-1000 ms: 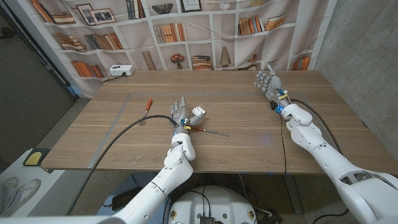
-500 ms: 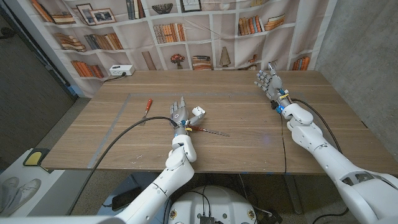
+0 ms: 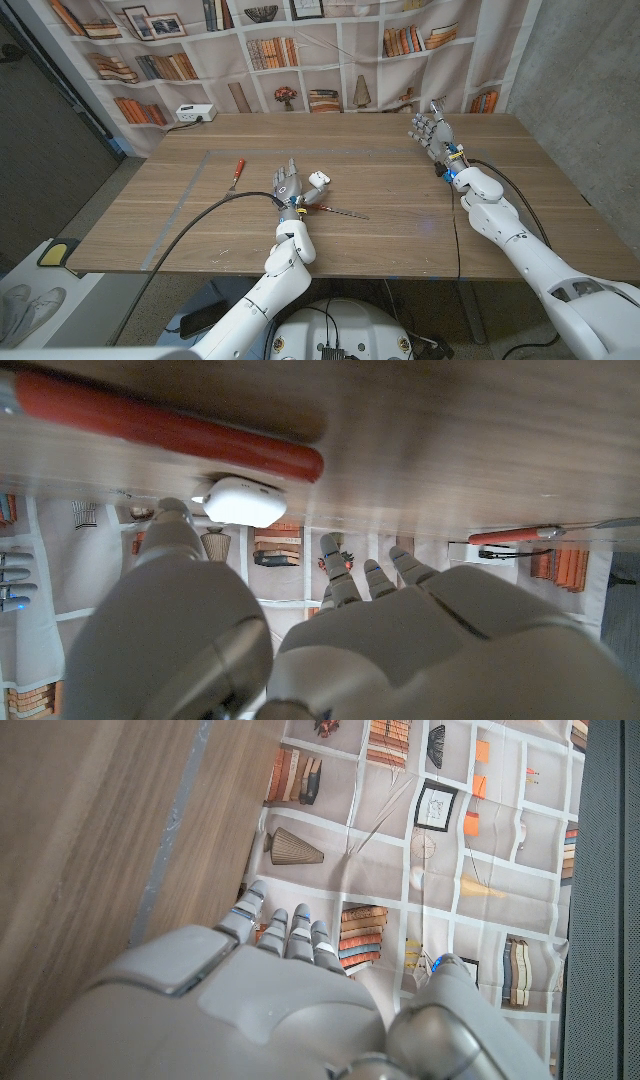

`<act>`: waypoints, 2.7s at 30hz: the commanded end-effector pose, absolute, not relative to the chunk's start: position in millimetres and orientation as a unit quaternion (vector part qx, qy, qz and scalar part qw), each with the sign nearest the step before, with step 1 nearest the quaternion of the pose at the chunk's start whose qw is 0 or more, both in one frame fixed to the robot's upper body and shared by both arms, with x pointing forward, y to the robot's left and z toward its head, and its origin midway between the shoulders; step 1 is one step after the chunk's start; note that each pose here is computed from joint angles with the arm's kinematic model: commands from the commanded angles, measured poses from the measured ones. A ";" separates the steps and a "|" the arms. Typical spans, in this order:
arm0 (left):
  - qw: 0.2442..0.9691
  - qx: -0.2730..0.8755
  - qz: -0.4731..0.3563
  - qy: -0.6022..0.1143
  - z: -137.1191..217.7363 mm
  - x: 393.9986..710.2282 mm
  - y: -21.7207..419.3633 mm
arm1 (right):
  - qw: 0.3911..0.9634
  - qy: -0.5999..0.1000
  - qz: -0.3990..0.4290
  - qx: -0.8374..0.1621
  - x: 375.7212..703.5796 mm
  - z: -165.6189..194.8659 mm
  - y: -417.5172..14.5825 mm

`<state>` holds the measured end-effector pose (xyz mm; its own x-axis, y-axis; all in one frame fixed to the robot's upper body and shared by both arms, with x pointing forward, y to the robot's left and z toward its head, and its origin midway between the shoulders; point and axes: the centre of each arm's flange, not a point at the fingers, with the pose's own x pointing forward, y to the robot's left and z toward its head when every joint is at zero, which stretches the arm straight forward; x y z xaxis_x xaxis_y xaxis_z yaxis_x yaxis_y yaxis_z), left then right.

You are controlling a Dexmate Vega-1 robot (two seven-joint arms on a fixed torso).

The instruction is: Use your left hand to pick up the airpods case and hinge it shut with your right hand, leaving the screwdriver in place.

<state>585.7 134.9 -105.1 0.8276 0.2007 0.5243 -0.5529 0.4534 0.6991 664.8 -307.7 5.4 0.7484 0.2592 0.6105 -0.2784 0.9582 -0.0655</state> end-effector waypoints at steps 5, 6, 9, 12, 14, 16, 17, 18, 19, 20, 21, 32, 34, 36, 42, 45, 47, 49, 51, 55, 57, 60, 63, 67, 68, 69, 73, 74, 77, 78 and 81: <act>0.843 0.461 0.207 -0.184 -106.9 591.8 130.0 | 0.936 -0.322 0.143 0.016 663.7 3.0 -307.1; 0.839 0.466 0.210 -0.185 -106.9 591.9 129.3 | 0.936 -0.322 0.144 0.018 663.8 2.8 -307.3; 0.840 0.466 0.208 -0.183 -107.0 592.8 128.9 | 0.936 -0.322 0.143 0.016 663.6 2.5 -308.5; 0.839 0.468 0.207 -0.184 -106.8 593.5 127.8 | 0.936 -0.322 0.144 0.016 663.9 2.2 -309.7; 0.841 0.464 0.211 -0.180 -106.7 594.0 127.1 | 0.936 -0.321 0.142 0.019 664.2 1.3 -309.9; 0.840 0.464 0.214 -0.182 -106.2 594.0 126.2 | 0.936 -0.321 0.144 0.019 664.5 0.9 -310.2; 0.840 0.467 0.212 -0.180 -105.9 594.5 125.8 | 0.936 -0.320 0.143 0.022 664.7 1.0 -310.3; 0.838 0.467 0.215 -0.185 -106.4 594.2 125.0 | 0.936 -0.320 0.144 0.021 664.8 1.2 -310.4; 0.836 0.469 0.215 -0.188 -105.9 593.9 124.7 | 0.936 -0.322 0.145 0.020 664.7 1.5 -310.5; 0.830 0.476 0.221 -0.190 -105.3 593.1 123.8 | 0.936 -0.321 0.143 0.023 664.5 1.8 -310.7; 0.827 0.479 0.224 -0.191 -105.3 592.5 123.3 | 0.935 -0.322 0.145 0.023 664.5 2.1 -311.0; 0.828 0.481 0.228 -0.178 -107.4 594.0 121.9 | 0.934 -0.323 0.150 0.023 667.0 3.2 -310.8; 0.826 0.484 0.227 -0.180 -107.0 594.4 121.7 | 0.934 -0.322 0.151 0.023 667.2 3.5 -311.1; 0.830 0.478 0.222 -0.183 -107.1 595.7 122.1 | 0.935 -0.322 0.149 0.023 666.9 3.7 -311.6; 0.832 0.479 0.218 -0.178 -107.3 598.4 119.4 | 0.934 -0.325 0.148 0.022 665.5 5.4 -313.2; 0.830 0.480 0.216 -0.182 -107.7 599.7 116.6 | 0.934 -0.324 0.146 0.023 665.1 6.3 -314.6; 0.829 0.482 0.216 -0.182 -107.1 600.2 115.6 | 0.934 -0.325 0.148 0.022 664.9 6.9 -315.2; 0.827 0.487 0.217 -0.181 -106.9 600.5 114.9 | 0.934 -0.325 0.147 0.021 664.7 6.8 -315.3; 0.829 0.485 0.215 -0.178 -107.2 600.9 115.0 | 0.934 -0.326 0.147 0.020 664.4 6.9 -315.4; 0.826 0.489 0.216 -0.181 -109.5 601.5 114.5 | 0.934 -0.326 0.145 0.021 664.2 7.1 -316.0; 0.828 0.487 0.212 -0.179 -111.2 602.1 114.3 | 0.933 -0.327 0.146 0.023 664.4 7.2 -316.2; 0.826 0.484 0.218 -0.189 -112.1 600.6 114.3 | 0.934 -0.326 0.146 0.023 664.1 7.4 -315.9; 0.822 0.473 0.238 -0.212 -116.5 600.4 114.6 | 0.933 -0.327 0.149 0.022 664.6 7.4 -315.6; 0.828 0.476 0.224 -0.193 -114.4 602.7 115.4 | 0.933 -0.326 0.151 0.027 664.9 7.9 -314.8; 0.827 0.480 0.223 -0.190 -114.2 602.5 114.7 | 0.933 -0.326 0.151 0.027 664.9 8.4 -314.8; 0.825 0.479 0.224 -0.200 -115.4 602.3 114.9 | 0.933 -0.326 0.151 0.026 664.7 8.7 -314.9; 0.828 0.478 0.222 -0.191 -116.4 603.6 114.4 | 0.932 -0.327 0.152 0.024 664.8 8.9 -315.0; 0.829 0.478 0.221 -0.190 -116.7 603.8 114.3 | 0.933 -0.327 0.151 0.025 664.8 8.6 -315.0; 0.827 0.481 0.219 -0.192 -116.4 603.7 113.4 | 0.933 -0.326 0.152 0.027 664.9 8.0 -315.1; 0.830 0.477 0.218 -0.190 -116.3 603.9 113.1 | 0.933 -0.325 0.150 0.028 664.9 7.5 -315.1; 0.833 0.472 0.216 -0.192 -116.3 604.8 111.5 | 0.934 -0.324 0.150 0.027 665.1 6.8 -315.4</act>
